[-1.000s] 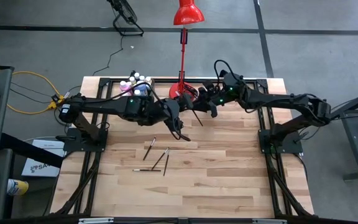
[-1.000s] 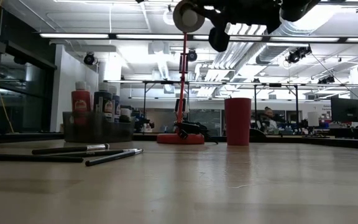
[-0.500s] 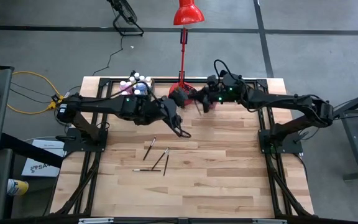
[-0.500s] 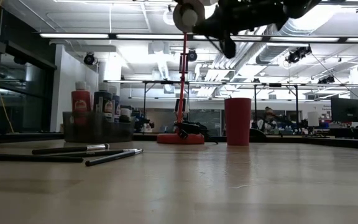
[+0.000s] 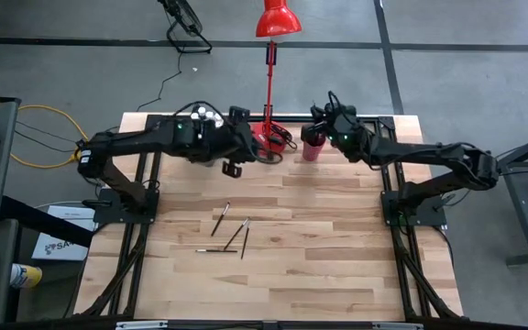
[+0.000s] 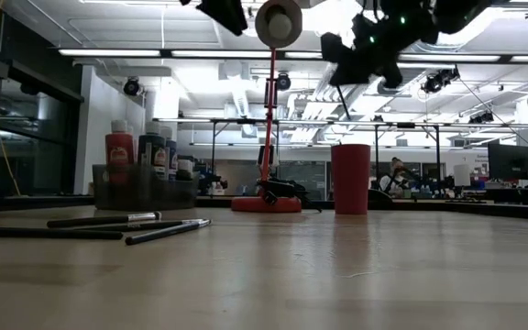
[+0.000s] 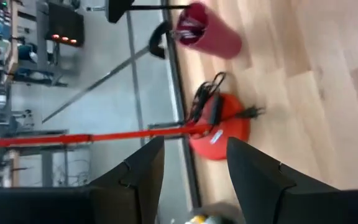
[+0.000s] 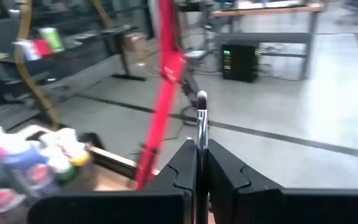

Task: Pick & Place Paint Supplies
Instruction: Put the paint brush into the cup

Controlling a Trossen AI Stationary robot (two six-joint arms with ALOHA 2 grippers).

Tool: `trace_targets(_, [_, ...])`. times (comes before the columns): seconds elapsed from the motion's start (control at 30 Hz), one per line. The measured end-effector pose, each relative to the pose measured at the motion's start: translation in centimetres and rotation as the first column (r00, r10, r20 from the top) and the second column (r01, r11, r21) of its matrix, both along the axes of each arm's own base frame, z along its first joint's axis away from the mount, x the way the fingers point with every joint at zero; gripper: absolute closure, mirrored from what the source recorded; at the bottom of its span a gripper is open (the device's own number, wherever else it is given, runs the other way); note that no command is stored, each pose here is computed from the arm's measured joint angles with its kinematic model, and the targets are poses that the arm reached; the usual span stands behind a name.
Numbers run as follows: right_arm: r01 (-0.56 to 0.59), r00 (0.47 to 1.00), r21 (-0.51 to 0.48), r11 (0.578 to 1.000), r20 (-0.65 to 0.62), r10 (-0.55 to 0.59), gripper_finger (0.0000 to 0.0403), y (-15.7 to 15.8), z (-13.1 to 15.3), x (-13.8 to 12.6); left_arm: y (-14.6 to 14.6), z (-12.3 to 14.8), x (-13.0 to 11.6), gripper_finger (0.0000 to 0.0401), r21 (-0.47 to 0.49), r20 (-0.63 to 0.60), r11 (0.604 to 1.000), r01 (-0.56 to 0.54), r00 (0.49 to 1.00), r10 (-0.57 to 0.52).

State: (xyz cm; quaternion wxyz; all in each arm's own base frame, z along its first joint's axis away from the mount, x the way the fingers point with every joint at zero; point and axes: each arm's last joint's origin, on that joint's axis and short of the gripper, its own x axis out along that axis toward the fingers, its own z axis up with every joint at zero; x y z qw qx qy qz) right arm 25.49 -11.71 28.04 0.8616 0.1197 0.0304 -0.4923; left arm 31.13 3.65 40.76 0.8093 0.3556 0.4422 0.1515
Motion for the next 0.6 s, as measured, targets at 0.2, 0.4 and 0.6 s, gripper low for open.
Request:
trace_targets(0.2, [0.075, 0.997, -0.008, 0.997, 0.02, -0.075, 0.0391, 0.0, -2.3, -0.8, -0.4, -4.9, -0.1, 0.0233, -0.083, 0.048, 0.996, -0.029, 0.998, 0.033])
trace_targets(0.4, [0.106, 0.994, -0.008, 0.994, 0.003, -0.106, 0.0387, -0.8, -3.4, -0.9, -0.7, -10.2, -3.0, 0.0233, -0.238, 0.164, 0.965, -0.109, 0.975, 0.151])
trace_targets(0.6, [0.096, 0.995, 0.022, 0.995, -0.025, -0.096, 0.0388, -1.3, -4.6, -0.6, -1.3, -13.7, -7.0, 0.0233, -0.378, 0.237, 0.912, -0.16, 0.935, 0.262])
